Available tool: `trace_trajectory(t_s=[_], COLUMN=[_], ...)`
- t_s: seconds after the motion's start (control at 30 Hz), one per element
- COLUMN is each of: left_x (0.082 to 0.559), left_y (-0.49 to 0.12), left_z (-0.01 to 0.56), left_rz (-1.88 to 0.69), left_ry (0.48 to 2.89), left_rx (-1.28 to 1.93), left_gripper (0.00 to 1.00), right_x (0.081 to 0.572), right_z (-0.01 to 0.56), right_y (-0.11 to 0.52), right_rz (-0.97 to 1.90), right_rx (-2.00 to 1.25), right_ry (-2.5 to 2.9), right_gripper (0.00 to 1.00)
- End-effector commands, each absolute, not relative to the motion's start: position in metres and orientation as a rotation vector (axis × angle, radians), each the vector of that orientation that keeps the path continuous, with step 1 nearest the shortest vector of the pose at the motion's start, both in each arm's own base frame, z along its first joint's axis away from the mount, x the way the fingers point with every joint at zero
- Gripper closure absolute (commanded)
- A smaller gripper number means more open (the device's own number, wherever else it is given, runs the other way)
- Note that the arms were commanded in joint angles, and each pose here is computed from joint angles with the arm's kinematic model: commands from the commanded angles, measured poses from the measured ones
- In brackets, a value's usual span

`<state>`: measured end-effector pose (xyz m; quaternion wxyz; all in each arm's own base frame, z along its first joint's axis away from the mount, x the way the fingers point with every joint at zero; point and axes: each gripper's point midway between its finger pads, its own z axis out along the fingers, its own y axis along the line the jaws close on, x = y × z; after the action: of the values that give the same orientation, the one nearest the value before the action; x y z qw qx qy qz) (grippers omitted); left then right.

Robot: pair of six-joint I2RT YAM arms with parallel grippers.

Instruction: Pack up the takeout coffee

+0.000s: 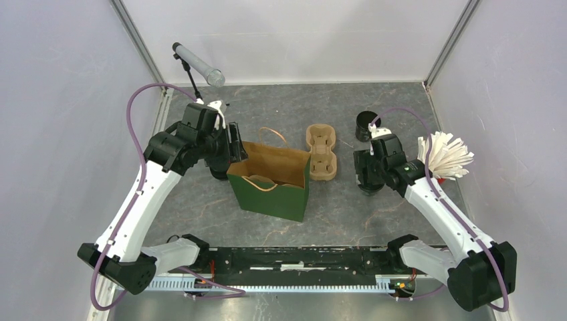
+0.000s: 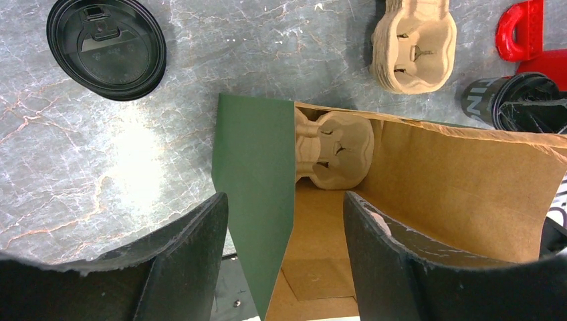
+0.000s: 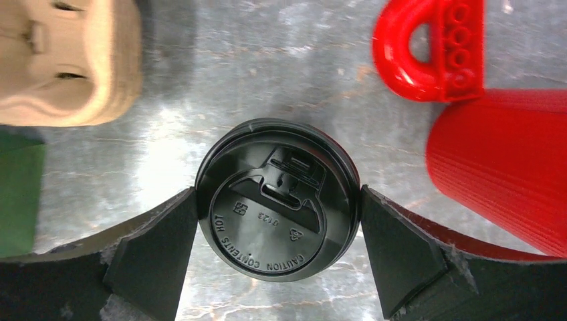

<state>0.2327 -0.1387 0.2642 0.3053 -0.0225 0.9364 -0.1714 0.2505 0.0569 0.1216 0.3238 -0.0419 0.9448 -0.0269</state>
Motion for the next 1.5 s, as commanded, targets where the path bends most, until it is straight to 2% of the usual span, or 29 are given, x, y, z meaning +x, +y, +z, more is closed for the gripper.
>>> trace_trajectory(t_s=[0.0,0.13,0.37,0.97,1.47], left_x=[0.239,0.24,0.24,0.238,0.238], left_y=[-0.139,-0.139,-0.141,-0.14,-0.138], left_z=[0.278,0.278,0.277,0.279,0.283], left_rz=[-0.447,-0.446,-0.454,-0.454,-0.448], left_ry=[2.428,2.429,2.436,2.43,2.422], left_rx=[-0.01,-0.01,-0.001,0.003,0.007], left_gripper=[0.29,0.29,0.29,0.28,0.28], right_x=[0.259,0.252,0.242,0.251,0.252], right_z=[0.141,0.141,0.114,0.131,0.153], right_y=[0.101,0.117,0.113,0.103,0.115], right_rz=[0.253,0.382,0.349,0.262,0.347], right_rx=[-0.134,-0.129,-0.156,-0.218,-0.243], right_ry=[2.384,2.376,2.465,2.423,2.384], right_gripper=[0.09,0.08,0.02,0.02,0.02])
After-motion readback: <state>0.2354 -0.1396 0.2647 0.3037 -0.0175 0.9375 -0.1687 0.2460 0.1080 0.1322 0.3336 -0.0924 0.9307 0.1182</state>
